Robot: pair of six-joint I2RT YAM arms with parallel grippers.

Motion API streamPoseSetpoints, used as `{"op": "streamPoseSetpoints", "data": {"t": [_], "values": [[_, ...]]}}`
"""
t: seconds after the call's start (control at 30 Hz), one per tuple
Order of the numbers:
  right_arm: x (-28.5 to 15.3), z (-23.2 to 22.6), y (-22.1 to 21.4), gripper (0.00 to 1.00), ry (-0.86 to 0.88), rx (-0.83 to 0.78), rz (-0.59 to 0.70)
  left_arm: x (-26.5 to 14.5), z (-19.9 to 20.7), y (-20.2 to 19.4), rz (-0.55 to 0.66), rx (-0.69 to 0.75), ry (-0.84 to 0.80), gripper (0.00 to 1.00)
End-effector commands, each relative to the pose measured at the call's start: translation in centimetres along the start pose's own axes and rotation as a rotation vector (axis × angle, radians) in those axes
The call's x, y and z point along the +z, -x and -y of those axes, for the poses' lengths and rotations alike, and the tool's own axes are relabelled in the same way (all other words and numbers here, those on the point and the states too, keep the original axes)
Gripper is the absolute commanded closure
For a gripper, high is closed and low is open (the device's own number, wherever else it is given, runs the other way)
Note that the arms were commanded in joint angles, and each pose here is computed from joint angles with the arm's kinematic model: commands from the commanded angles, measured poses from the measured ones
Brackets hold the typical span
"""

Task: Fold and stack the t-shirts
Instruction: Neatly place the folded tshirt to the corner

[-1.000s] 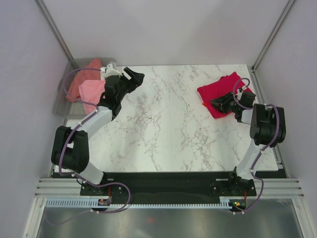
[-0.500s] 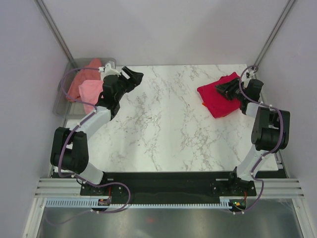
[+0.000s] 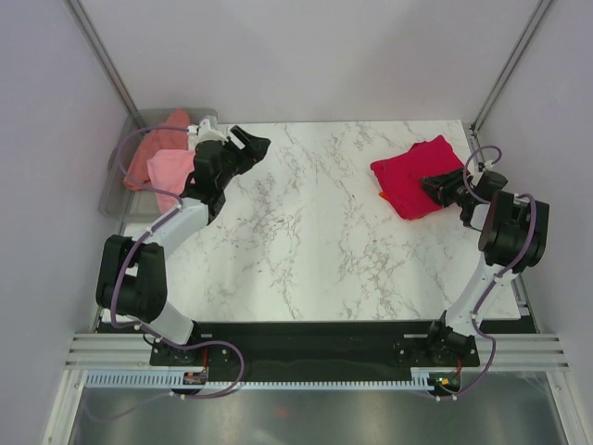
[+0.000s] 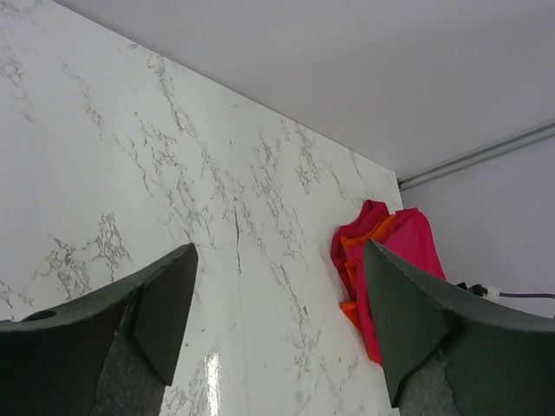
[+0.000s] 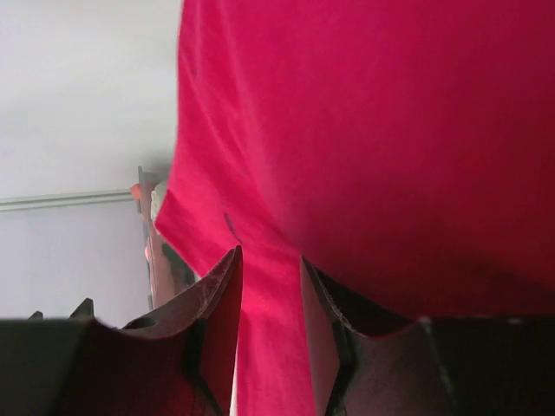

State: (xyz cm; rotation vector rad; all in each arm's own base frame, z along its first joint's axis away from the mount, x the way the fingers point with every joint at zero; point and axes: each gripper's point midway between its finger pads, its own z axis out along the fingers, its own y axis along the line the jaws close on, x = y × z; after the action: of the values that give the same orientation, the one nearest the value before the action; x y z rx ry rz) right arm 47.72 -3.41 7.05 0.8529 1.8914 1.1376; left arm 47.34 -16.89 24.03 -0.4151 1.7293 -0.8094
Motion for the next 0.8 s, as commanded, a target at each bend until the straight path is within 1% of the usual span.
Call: {"op": "streamPoseSetpoints", "data": {"t": [0.0,0.03,0.07,0.13,0.33,0.43,0.53,0.57,0.63,0.67,0.73,0.77], "values": [[1.0,2.0,-0.1,0.6,0.012,-0.006,-0.008,0.6,1.7,1.4,0.03,-0.009,-0.054,0.16],[0.9,1.9,0.0,0.6,0.034,0.043,-0.004,0.7,1.7,1.3,0.027,-0.01,-0.054,0.16],[0.8,0.8,0.5,0.61,0.08,0.025,0.01,0.7,1.6,1.2,0.023,-0.011,-0.054,0.16],[0.4,-0.3,1.3,0.61,0.098,0.015,0.024,0.7,1.8,1.2,0.022,-0.01,-0.059,0.16],[-2.0,-6.4,5.9,0.59,0.186,-0.04,0.111,0.8,1.9,1.2,0.026,-0.01,-0.059,0.16],[-1.7,-7.4,7.4,0.58,0.182,-0.051,0.131,0.9,1.9,1.1,0.022,-0.007,-0.059,0.16],[-0.7,-6.2,7.7,0.58,0.183,-0.009,0.123,0.9,1.8,1.2,0.028,-0.002,-0.056,0.16],[0.0,-5.0,7.6,0.58,0.193,0.004,0.124,0.9,1.9,1.3,0.031,-0.001,-0.057,0.16],[0.7,-4.0,7.7,0.59,0.208,0.057,0.122,0.8,1.8,1.5,0.036,0.004,-0.053,0.16],[1.5,-2.2,7.5,0.59,0.195,0.081,0.119,0.9,1.7,1.4,0.036,0.005,-0.051,0.16],[2.5,-0.3,7.5,0.59,0.172,0.109,0.117,0.9,1.7,1.4,0.038,0.007,-0.048,0.16],[3.2,1.8,7.0,0.6,0.145,0.144,0.107,1.0,1.6,1.4,0.038,0.008,-0.046,0.16]]}}
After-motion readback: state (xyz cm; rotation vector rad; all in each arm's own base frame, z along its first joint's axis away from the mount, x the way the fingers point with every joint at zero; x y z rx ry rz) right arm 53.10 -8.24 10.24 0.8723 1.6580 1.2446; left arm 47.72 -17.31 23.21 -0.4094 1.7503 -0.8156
